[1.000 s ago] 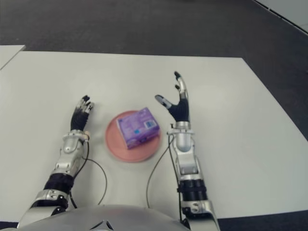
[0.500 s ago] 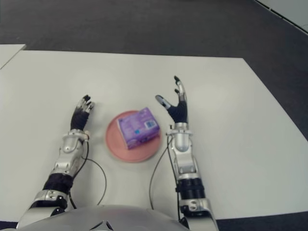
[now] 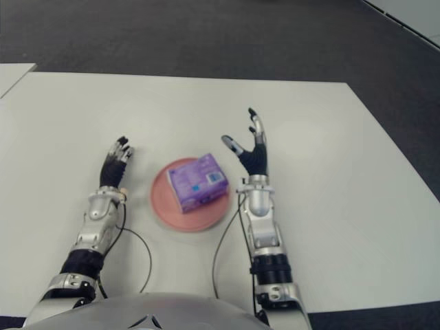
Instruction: Put the tissue paper into the plate.
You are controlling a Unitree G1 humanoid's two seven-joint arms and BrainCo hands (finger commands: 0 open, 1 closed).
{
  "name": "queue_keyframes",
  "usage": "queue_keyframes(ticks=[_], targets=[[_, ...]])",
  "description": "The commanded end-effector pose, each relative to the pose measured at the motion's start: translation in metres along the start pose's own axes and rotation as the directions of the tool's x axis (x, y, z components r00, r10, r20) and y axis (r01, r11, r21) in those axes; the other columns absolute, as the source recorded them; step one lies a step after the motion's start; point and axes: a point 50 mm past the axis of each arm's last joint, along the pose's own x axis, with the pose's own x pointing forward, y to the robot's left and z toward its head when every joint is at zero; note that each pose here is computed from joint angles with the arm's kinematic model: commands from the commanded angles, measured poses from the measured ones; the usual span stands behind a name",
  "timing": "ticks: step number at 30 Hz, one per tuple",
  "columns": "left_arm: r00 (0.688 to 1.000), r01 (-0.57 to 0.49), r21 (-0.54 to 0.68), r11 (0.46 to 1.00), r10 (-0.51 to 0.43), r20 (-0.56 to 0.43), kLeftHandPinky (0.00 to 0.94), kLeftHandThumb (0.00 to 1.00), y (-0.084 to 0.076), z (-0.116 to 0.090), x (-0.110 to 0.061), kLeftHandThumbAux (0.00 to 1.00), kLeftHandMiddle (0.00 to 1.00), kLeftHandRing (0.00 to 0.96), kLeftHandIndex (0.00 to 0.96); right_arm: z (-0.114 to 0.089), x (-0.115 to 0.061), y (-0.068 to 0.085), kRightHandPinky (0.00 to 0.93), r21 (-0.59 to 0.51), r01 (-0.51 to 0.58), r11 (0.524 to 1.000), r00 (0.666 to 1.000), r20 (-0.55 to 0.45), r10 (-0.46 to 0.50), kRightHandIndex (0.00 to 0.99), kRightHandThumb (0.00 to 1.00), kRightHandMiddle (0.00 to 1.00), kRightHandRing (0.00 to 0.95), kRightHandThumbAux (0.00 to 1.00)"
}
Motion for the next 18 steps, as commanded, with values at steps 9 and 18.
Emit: queue_keyframes(ticks=[9,18], targets=[[0.999,-0.014,0.002,1.000,0.014,-0.043,0.000,0.000,0.0058,-0.0084,-0.0048,0.449,0.000,0.000,0.000,-0.0005,-0.0018,0.0035,0.000,0.001,-0.004,1.000,1.000,-0.006,0.004,0.000,0.051,0.000,0.000,0.421],[0.999,-0.013,-0.004,1.000,0.012,-0.034,0.000,0.000,0.0062,-0.0082,-0.0044,0.441,0.000,0.000,0.000,-0.0002,-0.0018,0.0046,0.000,0.001,-0.004,1.000,1.000,-0.005,0.004,0.000,0.051,0.000,0.000,0.421]])
